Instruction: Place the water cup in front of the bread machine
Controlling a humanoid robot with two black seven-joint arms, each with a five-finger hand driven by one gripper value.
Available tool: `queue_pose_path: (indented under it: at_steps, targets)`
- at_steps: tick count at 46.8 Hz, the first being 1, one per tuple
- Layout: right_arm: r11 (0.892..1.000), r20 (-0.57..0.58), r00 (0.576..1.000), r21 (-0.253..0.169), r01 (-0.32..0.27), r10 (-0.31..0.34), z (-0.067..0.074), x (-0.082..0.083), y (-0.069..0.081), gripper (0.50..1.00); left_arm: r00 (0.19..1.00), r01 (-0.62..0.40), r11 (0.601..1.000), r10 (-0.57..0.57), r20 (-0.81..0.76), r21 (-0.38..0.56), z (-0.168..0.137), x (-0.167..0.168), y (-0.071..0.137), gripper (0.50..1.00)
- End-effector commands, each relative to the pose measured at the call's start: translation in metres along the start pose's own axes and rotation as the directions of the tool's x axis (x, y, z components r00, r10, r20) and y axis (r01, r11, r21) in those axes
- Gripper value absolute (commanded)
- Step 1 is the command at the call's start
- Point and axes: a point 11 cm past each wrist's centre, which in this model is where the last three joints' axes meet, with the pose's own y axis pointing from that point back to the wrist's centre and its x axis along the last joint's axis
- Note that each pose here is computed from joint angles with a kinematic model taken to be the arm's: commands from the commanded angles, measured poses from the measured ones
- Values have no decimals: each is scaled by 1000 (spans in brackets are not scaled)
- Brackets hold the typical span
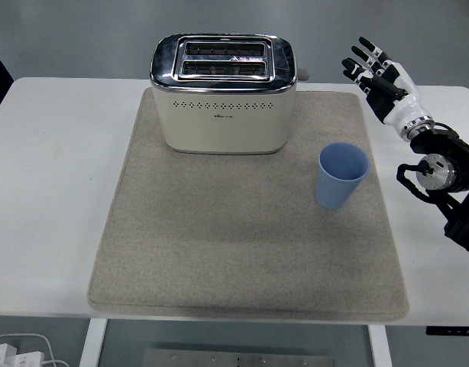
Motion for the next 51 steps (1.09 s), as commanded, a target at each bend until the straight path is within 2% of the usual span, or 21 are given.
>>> queue_pose_path:
  at_steps: [1,23,41,45,51]
  targets:
    - [1000,2,1000,0,1,-1,1,-1,0,926,1000,0,1000,0,1,0,0,0,0,1000]
    - [1000,-3,1000,-14,3,-3,6,-4,0,926,1000,0,1000,0,0,0,0,0,0,1000]
    - [999,-21,1000,-32,5,-5,14,4,8,928,1000,6,1000,-6,4,1,0,-2,0,1000]
    - [999,-17,1000,-31,15,-16,15,0,8,926,1000,4,1000,-4,4,1,0,-2,0,1000]
    - [999,-33,999,-35,10,-11,15,10,16,926,1000,0,1000,0,3,1,0,0,0,1000]
